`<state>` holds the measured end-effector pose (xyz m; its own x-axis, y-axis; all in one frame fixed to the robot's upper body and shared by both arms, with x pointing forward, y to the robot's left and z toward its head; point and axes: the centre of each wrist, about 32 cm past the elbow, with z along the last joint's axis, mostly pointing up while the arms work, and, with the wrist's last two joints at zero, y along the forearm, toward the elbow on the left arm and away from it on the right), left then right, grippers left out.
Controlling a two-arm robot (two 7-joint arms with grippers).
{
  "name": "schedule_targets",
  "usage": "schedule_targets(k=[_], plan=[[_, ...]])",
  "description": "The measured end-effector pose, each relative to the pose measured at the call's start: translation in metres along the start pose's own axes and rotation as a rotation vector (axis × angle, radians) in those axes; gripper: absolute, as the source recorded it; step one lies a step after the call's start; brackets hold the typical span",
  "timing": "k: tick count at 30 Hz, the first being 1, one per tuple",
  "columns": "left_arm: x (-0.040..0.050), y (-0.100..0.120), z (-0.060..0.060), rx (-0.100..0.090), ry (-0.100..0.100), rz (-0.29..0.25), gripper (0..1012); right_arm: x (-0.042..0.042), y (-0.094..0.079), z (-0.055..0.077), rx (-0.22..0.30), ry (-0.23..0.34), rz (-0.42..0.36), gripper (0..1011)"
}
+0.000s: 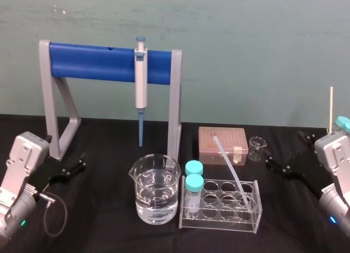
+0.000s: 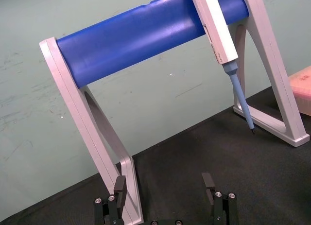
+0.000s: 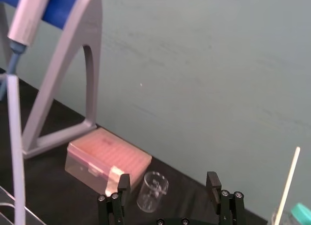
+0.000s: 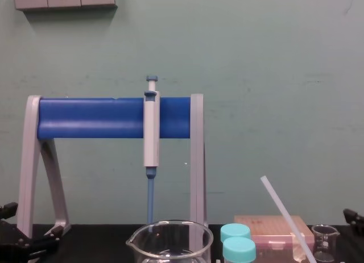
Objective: Pick up the stirring rod with one hand, then place it down.
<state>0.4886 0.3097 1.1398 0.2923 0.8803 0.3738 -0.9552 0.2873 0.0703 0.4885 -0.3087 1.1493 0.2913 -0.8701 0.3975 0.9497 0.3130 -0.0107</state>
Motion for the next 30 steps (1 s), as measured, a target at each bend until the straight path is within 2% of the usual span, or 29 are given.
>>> schedule_targets(k=[13, 20, 30], plan=[[0.0, 0.0, 0.0, 0.0, 0.0, 0.0, 1000, -0.002, -0.006, 0.013, 0.106, -0.044, 0.033, 1002], [0.0, 0.0, 0.0, 0.0, 0.0, 0.0, 1000, -0.0065, -0.011, 0.019, 0.171, -0.047, 0.129, 1002], [0.0, 0.0, 0.0, 0.0, 0.0, 0.0, 1000, -0.0153, -0.009, 0.024, 0.228, -0.06, 0.25, 1002]])
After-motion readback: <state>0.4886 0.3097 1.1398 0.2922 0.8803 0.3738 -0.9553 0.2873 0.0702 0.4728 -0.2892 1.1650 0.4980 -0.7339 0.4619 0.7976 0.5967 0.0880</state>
